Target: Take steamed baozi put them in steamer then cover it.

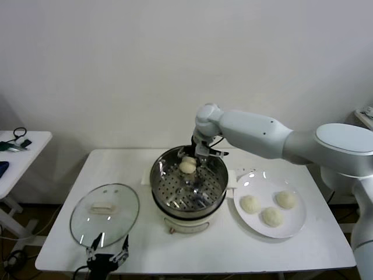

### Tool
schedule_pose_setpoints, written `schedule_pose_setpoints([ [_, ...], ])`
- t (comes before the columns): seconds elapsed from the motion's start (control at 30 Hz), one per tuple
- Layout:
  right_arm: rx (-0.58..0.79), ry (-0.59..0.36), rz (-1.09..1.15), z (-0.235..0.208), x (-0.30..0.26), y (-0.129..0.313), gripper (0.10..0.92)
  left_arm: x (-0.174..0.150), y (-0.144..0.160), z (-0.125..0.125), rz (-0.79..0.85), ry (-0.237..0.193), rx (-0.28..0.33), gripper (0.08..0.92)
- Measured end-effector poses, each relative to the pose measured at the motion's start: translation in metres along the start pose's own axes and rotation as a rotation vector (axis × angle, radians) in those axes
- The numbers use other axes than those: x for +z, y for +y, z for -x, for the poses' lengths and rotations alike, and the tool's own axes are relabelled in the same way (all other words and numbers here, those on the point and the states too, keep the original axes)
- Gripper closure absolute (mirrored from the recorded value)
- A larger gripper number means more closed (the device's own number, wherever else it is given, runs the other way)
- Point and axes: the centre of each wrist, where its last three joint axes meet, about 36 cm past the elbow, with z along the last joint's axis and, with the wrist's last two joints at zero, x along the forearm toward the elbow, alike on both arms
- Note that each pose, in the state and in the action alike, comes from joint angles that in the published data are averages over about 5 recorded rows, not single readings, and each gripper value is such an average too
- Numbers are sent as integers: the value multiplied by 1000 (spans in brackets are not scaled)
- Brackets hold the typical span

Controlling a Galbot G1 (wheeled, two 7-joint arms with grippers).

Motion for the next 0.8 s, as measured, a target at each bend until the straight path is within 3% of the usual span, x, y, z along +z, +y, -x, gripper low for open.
schedule_pose_setpoints([
  [0.23,-3,-35,168,-67,13,18,199,0,-4,-1,2,0,7,177],
  [0.47,-18,-20,567,-126,23,91,200,-1,-6,0,1,-2,11,177],
  [0.63,-56,-20,852,-127,8,156,200,-1,-6,1,2,-5,12,177],
  [0.8,-92,-24,1069,-100,-21,204,200,-2,-5,3,4,-10,12,177],
])
